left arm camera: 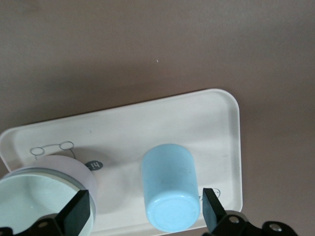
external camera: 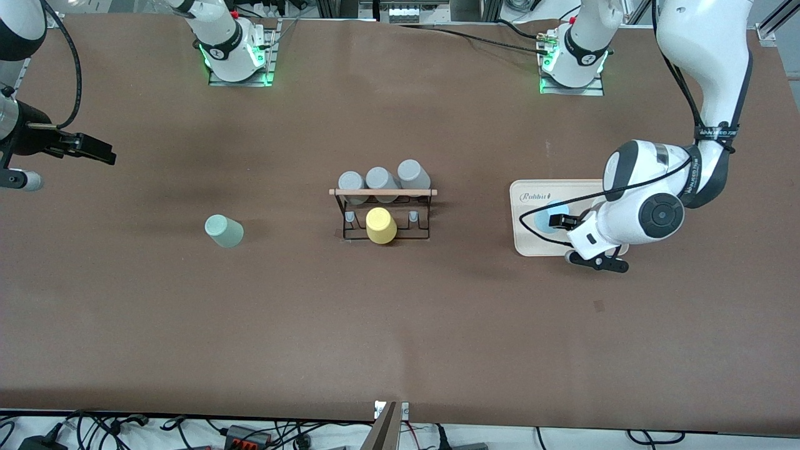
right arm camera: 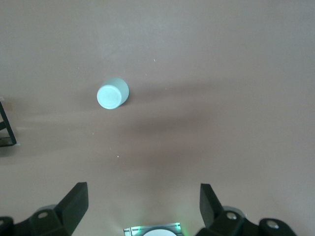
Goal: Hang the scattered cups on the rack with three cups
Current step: 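Close the left gripper on the light blue cup and lift it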
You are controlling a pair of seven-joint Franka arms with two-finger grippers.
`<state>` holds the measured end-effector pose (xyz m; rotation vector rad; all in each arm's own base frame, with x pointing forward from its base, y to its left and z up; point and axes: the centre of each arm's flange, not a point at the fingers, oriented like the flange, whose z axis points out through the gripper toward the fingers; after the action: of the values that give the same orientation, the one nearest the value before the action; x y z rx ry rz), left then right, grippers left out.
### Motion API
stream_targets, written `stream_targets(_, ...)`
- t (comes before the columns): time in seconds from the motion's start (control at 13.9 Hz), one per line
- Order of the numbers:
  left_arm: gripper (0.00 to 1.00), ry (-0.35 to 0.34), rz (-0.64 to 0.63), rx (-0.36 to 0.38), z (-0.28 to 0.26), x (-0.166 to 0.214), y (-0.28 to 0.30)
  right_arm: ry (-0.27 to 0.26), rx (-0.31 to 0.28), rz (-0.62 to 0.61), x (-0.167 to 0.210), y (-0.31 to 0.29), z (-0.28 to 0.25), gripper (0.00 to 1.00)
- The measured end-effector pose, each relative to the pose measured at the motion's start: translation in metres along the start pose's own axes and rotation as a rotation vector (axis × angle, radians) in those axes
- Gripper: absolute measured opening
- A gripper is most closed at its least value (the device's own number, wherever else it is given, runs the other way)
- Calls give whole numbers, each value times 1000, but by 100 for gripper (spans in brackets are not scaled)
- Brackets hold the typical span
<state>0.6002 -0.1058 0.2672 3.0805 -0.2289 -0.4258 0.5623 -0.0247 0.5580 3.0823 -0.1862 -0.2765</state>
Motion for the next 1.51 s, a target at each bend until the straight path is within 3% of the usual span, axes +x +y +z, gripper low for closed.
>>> stream_targets(0.5, 100, 31, -20, -2, 50, -26, 16, -33, -3, 0, -1, 0, 12, 100)
stream_targets(0.93, 100, 33, -21, 2, 51, -40, 15, -44, -4, 0, -1, 0, 17, 100)
stream_targets(1.08, 96, 29, -21, 3, 53, -41, 15, -44, -4, 0, -1, 0, 17, 100)
stream_targets(1.15, 84, 26, -21, 3, 55, -42, 15, -45, -4, 0, -1, 0, 18, 100)
stream_targets(1.22, 79, 22, -21, 3, 56, -43, 15, -45, -4, 0, -1, 0, 18, 100)
stream_targets(1.51, 75, 17, -22, 4, 59, -45, 15, -45, -4, 0, -1, 0, 18, 100)
